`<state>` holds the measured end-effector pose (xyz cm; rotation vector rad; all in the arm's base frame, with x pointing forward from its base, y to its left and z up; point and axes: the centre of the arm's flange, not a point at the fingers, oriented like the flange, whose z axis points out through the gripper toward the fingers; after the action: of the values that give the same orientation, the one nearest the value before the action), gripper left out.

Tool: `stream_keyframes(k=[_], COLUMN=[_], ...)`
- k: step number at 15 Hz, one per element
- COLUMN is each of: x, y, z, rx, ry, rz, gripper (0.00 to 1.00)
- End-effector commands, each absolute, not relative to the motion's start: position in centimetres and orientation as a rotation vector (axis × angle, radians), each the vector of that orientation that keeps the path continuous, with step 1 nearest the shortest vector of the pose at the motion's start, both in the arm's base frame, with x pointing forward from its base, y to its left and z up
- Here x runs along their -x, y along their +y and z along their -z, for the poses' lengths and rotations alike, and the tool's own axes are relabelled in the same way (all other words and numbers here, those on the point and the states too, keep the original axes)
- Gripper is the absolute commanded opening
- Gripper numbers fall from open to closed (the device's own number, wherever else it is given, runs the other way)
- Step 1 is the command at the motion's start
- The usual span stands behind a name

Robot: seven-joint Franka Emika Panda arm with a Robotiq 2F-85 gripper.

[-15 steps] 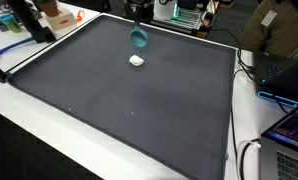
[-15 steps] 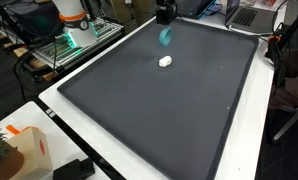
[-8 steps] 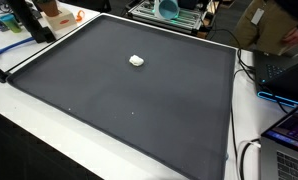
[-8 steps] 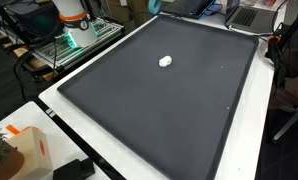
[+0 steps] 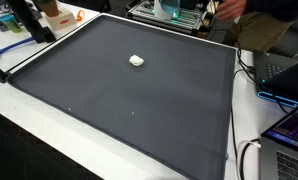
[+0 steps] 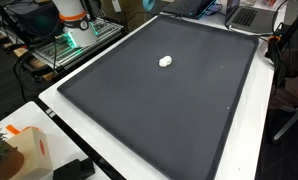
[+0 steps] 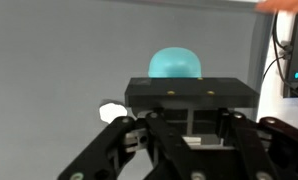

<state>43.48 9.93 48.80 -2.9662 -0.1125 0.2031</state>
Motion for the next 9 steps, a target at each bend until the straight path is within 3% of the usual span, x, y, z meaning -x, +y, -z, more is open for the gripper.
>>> stream_keyframes(k=[1,3,5,8,9], x=[-43.1,-43.3,-43.7,-44.4,-44.5], y=[8.4,8.0,7.5,6.7,6.2], z=[-50.7,-51.4,-51.9,-52.5,-52.7], rx=[2.922,2.886,2.858,2.83,2.823], ry=[-0.045,0.005,0.071,0.125,0.11], rz=[-0.37,-0.428,-0.439,-0.408,-0.367], gripper=[0.22,0.73,0.76,0.99,1.0])
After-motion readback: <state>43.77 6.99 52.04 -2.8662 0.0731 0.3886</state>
